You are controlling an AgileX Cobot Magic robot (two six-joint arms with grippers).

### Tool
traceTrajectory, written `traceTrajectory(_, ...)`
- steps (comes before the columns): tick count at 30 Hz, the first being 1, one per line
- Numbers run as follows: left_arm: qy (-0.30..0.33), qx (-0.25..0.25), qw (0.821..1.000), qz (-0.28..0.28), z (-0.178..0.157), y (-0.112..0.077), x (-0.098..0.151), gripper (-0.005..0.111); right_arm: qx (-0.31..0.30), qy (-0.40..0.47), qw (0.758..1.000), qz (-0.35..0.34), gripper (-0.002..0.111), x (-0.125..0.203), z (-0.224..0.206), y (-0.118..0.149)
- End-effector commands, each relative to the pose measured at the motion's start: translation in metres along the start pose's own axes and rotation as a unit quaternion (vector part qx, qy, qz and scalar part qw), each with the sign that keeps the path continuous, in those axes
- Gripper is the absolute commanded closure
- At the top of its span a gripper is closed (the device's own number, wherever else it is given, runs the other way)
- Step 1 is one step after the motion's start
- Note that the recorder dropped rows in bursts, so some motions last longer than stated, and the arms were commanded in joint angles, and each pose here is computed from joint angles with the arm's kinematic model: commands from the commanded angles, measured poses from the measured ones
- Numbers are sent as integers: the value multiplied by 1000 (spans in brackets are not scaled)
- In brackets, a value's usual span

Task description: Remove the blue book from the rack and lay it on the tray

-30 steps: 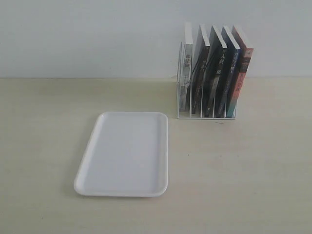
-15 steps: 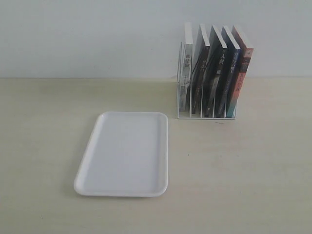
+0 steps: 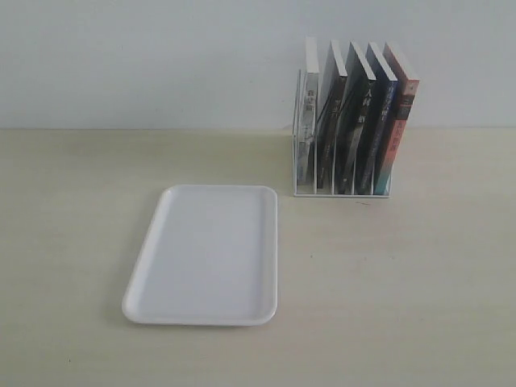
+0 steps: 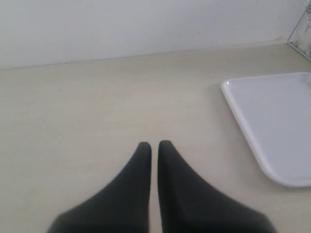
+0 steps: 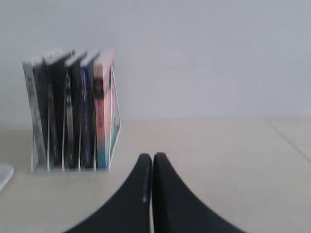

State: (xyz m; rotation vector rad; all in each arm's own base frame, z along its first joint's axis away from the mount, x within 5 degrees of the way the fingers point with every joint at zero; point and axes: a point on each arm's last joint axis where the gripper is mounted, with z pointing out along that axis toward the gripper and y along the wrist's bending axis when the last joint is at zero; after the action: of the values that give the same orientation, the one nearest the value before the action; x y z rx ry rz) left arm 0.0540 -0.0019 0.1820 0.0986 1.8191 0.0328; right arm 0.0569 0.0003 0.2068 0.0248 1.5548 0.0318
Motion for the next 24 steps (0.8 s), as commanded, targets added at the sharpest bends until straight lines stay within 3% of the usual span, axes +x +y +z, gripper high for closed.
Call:
traceTrajectory(1,-11,-2,1000,1,-1,0,-3,102,1,-124,992,-4,108,-22,-3,0)
traceTrajectory(9,-11,-2,1000,1,-1,0,-3,102,5,-273,961,35,108,-48,-14,-3)
traceTrajectory(13,-11,-2,1000,1,-1,0,-3,102,4,-232,972,37,108,-69,-15,-1)
traceTrajectory(20,-11,-2,1000,1,-1,0,-3,102,-8,-28,1000,-9,108,-115,15,5)
traceTrajectory(24,-11,-2,1000,1,-1,0,-3,102,-6,-21,1000,-9,108,-134,34,6)
